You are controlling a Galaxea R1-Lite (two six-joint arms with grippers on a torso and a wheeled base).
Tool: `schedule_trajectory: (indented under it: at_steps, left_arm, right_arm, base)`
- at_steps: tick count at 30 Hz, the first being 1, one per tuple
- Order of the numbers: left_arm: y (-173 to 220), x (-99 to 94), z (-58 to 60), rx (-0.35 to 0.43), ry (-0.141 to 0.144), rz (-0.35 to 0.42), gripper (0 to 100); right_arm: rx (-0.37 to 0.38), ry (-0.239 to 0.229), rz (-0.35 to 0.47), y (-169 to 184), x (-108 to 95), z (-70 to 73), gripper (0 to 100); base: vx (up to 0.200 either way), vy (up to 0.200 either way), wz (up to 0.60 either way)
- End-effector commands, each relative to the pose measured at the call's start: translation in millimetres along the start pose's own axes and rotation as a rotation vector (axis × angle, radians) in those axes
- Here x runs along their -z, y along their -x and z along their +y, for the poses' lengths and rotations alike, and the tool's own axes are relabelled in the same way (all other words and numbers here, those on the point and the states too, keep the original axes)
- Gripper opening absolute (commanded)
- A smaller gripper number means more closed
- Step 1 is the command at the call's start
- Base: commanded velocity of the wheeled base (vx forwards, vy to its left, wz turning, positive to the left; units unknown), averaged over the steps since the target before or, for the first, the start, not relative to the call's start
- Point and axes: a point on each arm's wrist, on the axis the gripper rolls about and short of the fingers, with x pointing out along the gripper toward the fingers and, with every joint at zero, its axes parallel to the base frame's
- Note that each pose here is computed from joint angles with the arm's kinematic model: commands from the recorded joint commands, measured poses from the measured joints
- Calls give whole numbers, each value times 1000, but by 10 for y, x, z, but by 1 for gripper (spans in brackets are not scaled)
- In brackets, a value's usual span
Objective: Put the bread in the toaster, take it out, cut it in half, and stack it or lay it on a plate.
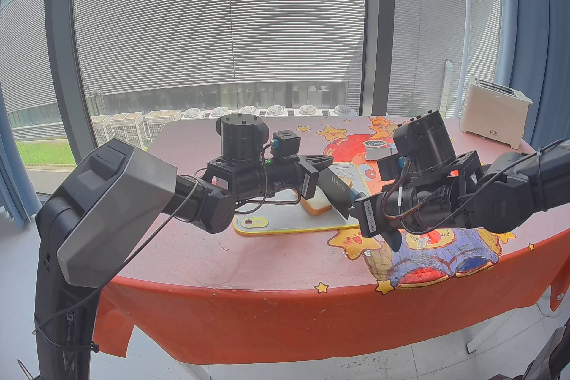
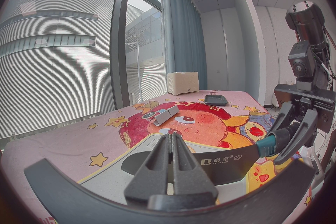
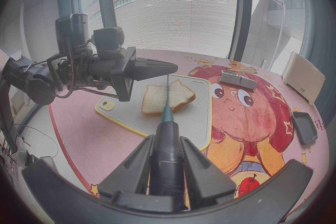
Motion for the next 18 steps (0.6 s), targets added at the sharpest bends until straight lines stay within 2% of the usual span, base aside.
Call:
schedule_trajectory:
  at_steps: [1,11,18]
  left_arm:
    - [5,43,40,-7,4,7,0]
    - [32,147,-38,5,21,46,0]
    - [54,129,22,-10,22,39,0]
  right_arm:
    - [2,-1,2,-5,3,-2,0]
    - [1,-5,-18,105,-22,-27,0]
    - [1,-4,-11,58,-16,-15,0]
  base:
    - [0,0,0]
    - [0,0,0]
    - [0,0,0]
